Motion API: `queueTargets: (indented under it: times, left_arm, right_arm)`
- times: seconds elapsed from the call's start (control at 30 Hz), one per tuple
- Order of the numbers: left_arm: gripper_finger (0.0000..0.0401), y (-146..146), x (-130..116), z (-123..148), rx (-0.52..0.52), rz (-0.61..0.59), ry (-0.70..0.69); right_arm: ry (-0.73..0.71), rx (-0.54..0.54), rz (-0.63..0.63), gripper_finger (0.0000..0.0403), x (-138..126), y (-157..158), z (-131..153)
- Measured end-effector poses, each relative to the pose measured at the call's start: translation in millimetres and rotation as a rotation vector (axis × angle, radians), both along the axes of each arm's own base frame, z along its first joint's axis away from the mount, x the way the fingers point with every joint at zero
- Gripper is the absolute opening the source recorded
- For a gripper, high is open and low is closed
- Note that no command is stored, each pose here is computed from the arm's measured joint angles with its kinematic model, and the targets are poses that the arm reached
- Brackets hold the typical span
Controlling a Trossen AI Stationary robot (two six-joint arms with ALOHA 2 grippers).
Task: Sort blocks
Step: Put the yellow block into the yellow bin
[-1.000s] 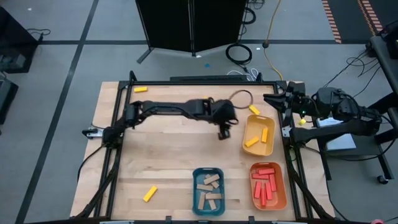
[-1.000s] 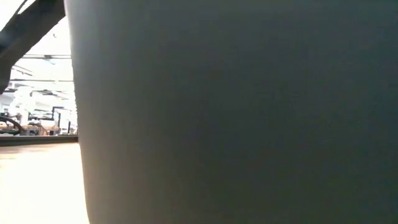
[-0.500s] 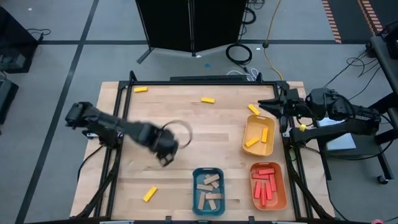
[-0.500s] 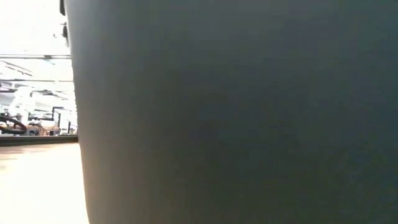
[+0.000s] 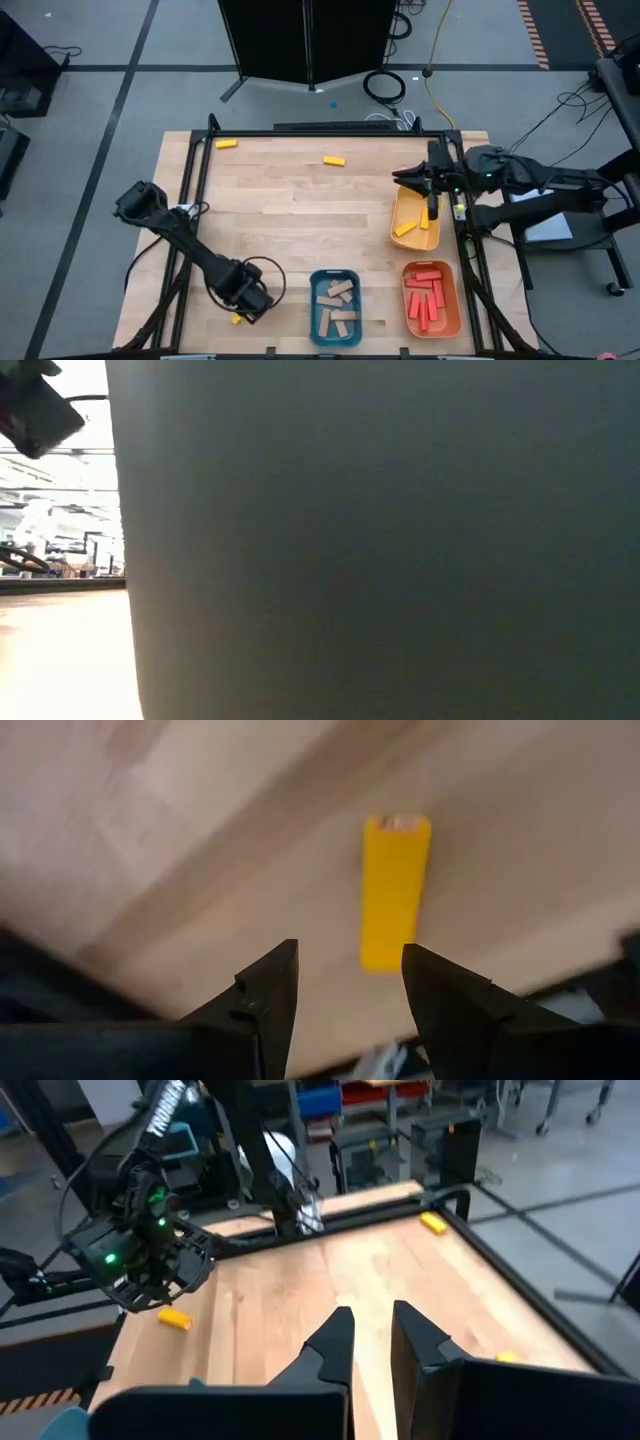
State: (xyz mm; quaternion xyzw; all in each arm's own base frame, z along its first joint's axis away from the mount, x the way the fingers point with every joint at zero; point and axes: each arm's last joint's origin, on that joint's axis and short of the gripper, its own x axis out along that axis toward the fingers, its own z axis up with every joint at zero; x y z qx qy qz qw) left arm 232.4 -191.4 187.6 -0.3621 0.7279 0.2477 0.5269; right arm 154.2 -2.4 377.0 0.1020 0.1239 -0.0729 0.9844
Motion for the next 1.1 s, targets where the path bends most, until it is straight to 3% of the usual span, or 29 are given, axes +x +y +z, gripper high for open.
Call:
queueTargets:
  times: [0.23,0.57,0.67,0.83,1.1]
  left_arm:
    - [0.0176,-13,13,-31,0.018,-0.064,-0.040]
    - [0.0175,-24,12,-53,0.083,-0.131,-0.045]
    - [0.0156,-24,12,-53,0.079,-0.164,-0.053]
    - [0.0078,-24,13,-49,0.067,-0.254,-0.068]
    - [0.0073,-6,21,-49,0.074,-0.382,-0.063]
  right_arm:
    - [0.070,0.055,-0.019,0.0000,22,0,-11]
    - [0.123,0.126,-0.042,0.0000,34,0,-20]
    - [0.123,0.126,-0.043,0.0000,33,0,-20]
    - [0.121,0.131,-0.049,0.0000,33,0,-20]
    - [0.104,0.144,-0.053,0.0000,34,0,-19]
